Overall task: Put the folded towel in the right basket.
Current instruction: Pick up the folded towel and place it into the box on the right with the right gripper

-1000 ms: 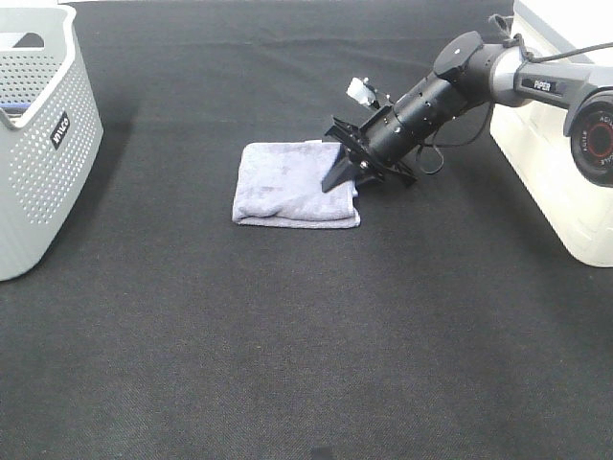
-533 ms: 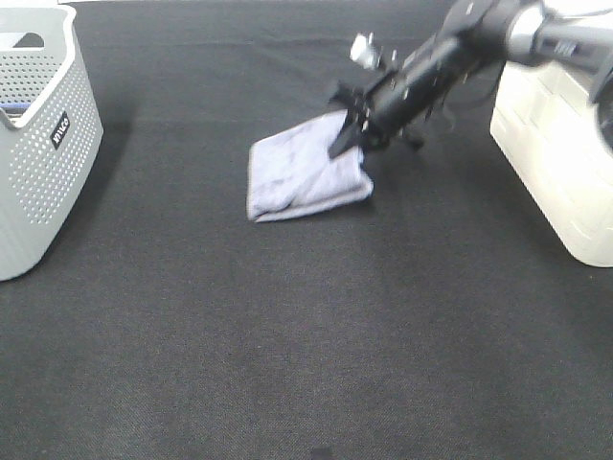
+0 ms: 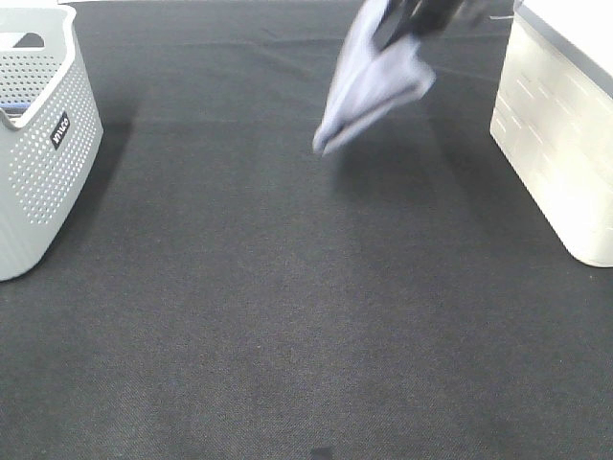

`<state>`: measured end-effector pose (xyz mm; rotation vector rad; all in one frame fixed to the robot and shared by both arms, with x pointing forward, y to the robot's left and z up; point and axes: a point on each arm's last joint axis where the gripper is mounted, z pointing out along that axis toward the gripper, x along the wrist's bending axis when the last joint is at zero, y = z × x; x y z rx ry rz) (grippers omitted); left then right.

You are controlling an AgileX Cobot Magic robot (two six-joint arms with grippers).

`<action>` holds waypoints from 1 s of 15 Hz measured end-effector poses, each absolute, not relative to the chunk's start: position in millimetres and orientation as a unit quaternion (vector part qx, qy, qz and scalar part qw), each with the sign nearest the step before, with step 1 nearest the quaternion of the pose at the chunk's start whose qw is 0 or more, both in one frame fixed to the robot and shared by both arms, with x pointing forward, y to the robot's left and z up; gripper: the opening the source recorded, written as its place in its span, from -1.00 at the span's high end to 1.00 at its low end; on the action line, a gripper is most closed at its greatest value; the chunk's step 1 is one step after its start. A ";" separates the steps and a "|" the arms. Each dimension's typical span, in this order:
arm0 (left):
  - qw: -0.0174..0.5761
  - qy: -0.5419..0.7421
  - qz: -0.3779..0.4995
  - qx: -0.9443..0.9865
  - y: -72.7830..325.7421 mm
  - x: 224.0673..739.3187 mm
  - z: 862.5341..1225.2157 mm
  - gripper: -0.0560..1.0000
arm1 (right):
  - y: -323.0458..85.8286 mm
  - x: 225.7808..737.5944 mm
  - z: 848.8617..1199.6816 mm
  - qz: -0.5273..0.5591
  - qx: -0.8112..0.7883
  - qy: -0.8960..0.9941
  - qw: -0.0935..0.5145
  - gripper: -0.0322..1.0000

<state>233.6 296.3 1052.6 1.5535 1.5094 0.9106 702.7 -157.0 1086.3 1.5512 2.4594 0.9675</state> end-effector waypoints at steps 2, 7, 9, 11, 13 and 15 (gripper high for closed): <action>0.386 0.593 0.358 0.610 296.3 233.6 1052.6 -0.94 | -168.2 685.9 1123.3 0.306 0.493 0.809 0.094 0.79; 0.386 0.593 0.358 0.610 296.3 233.6 1052.6 -0.94 | -219.7 658.7 1184.7 0.284 0.508 0.787 0.206 0.79; 0.386 0.593 0.358 0.610 296.3 233.6 1052.6 -0.94 | -265.4 660.5 1191.0 0.275 0.550 0.755 0.227 0.79; 0.386 0.593 0.358 0.610 296.3 233.6 1052.6 -0.94 | -303.3 662.0 1190.9 0.265 0.589 0.725 0.239 0.79; 0.386 0.593 0.358 0.610 296.3 233.6 1052.6 -0.94 | -338.6 660.2 1190.9 0.254 0.619 0.700 0.250 0.79; 0.386 0.593 0.358 0.610 296.3 233.6 1052.6 -0.94 | -368.9 656.3 1190.9 0.245 0.644 0.677 0.259 0.79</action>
